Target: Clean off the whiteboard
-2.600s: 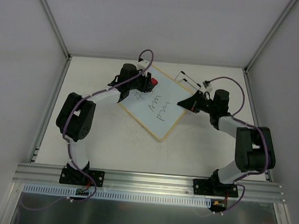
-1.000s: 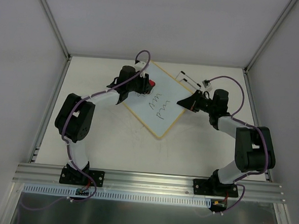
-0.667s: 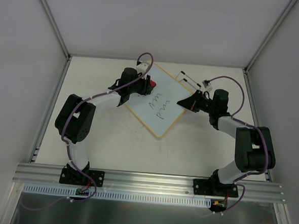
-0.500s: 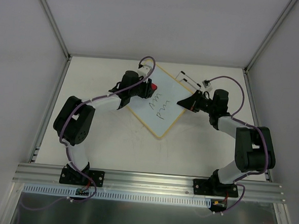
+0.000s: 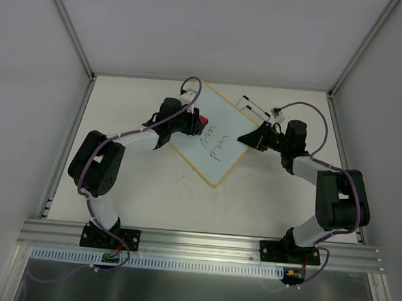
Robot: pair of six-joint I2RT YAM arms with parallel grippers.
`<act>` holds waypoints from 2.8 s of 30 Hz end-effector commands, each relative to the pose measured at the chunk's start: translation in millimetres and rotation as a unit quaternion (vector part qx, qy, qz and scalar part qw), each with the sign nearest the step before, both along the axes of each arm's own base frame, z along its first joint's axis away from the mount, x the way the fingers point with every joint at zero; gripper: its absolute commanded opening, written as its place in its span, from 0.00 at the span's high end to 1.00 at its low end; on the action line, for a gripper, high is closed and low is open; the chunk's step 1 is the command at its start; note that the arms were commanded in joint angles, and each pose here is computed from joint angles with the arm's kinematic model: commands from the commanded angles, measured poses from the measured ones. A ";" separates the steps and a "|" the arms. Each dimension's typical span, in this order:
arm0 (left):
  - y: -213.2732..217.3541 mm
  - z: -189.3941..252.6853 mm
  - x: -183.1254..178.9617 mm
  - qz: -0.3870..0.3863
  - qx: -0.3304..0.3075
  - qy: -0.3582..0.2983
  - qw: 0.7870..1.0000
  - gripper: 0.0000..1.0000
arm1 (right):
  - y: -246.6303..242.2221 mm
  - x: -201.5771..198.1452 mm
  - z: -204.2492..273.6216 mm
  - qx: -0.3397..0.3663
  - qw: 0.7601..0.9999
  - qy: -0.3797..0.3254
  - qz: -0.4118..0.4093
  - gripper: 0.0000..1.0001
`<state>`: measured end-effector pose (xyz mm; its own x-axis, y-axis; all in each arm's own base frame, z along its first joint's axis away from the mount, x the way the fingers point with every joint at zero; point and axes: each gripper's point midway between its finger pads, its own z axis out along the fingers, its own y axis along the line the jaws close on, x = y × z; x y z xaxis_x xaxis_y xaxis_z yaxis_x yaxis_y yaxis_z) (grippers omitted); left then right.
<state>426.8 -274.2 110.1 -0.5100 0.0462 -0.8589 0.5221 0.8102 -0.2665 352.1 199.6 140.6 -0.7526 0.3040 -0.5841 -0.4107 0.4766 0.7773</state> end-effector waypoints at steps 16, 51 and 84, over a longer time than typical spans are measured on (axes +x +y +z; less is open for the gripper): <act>96.2 -75.9 20.6 0.119 -0.011 0.148 0.982 1.00 | 18.2 -22.5 9.2 -0.014 0.992 -0.080 0.095 1.00; 41.4 -23.2 41.6 0.073 -0.035 0.075 0.994 1.00 | 24.8 -31.6 15.5 0.001 0.989 -0.077 0.125 1.00; -73.3 -25.4 -50.9 -0.144 -0.009 0.085 0.986 1.00 | 30.3 -37.7 15.5 -0.006 0.987 -0.073 0.143 1.00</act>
